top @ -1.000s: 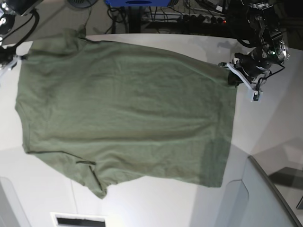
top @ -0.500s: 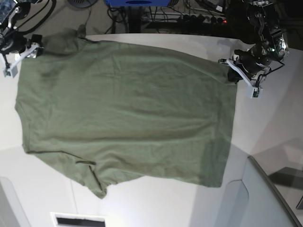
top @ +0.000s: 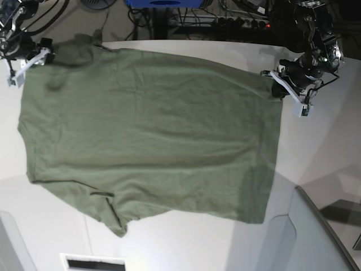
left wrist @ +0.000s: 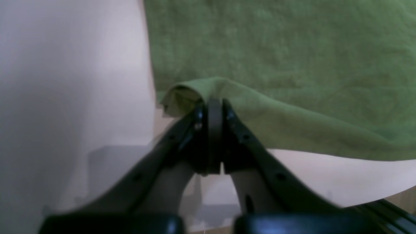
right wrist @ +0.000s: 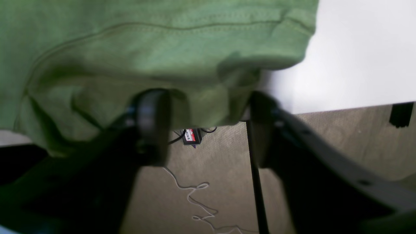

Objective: Layout the t-shirt on the table in an organized manner, then fold the t-shirt properly
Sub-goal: 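Lift the gripped edge with both grippers and fold it toward the hem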

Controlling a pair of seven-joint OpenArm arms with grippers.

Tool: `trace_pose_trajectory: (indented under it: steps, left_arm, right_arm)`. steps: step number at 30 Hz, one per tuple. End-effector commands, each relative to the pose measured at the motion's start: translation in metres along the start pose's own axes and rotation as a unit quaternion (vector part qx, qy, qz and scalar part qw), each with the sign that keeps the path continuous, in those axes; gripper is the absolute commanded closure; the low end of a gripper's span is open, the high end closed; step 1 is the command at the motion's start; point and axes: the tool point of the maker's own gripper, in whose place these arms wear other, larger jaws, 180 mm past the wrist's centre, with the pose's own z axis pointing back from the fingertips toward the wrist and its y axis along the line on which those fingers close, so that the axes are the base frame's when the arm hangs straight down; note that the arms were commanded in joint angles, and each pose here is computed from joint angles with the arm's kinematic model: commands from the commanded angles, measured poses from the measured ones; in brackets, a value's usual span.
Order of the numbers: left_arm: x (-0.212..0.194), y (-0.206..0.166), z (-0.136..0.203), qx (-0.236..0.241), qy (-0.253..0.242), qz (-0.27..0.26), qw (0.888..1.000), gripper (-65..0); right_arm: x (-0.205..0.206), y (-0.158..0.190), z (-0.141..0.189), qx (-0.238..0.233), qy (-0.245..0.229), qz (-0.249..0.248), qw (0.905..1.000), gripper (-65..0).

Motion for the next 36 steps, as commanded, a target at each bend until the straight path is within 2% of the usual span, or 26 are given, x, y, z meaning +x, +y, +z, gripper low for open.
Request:
trace_pose_trajectory:
  steps: [1,3,4,8,13,17,23,29,36]
  left_arm:
    - [0.011,0.004,0.004,0.003,-0.017,-0.006,1.0,0.0]
    - [0.01,0.004,0.004,0.003,-0.016,-0.006,1.0,0.0]
    - [0.009,0.004,0.004,0.003,-0.015,-0.006,1.0,0.0]
    - [0.007,0.002,0.006,0.002,-0.015,-0.006,1.0,0.0]
    - [0.011,0.002,0.008,0.003,-0.019,-0.01,1.0,0.0]
    - [0.026,0.0,0.015,0.008,-0.036,-0.023,0.999,0.0]
    - [0.041,0.001,0.013,0.01,-0.034,-0.028,0.999,0.0]
    - [0.049,0.002,0.01,0.01,-0.04,-0.025,0.999,0.0]
    - [0.052,0.005,-0.007,0.001,-0.033,-0.003,0.999,0.0]
  right_arm:
    - [0.001,-0.002,0.002,-0.003,0.001,0.004,1.0,-20.3]
    - [0.002,-0.003,0.002,-0.003,0.002,0.004,1.0,-4.5]
    - [0.003,-0.003,0.002,-0.003,0.001,0.005,1.0,0.0]
    - [0.002,-0.004,0.005,-0.007,0.014,0.009,0.9998,-0.8]
    - [0.028,-0.009,0.023,-0.031,-0.011,0.028,0.9991,-0.6]
    - [0.046,-0.016,0.033,-0.046,-0.003,0.036,0.9983,-0.6]
    - [0.068,-0.013,0.037,-0.046,-0.012,0.04,0.9981,-0.6]
    - [0.1,0.003,0.039,-0.044,-0.017,0.1,0.9939,-0.6]
    - [0.139,0.011,0.046,-0.044,-0.059,0.061,0.9954,-0.6]
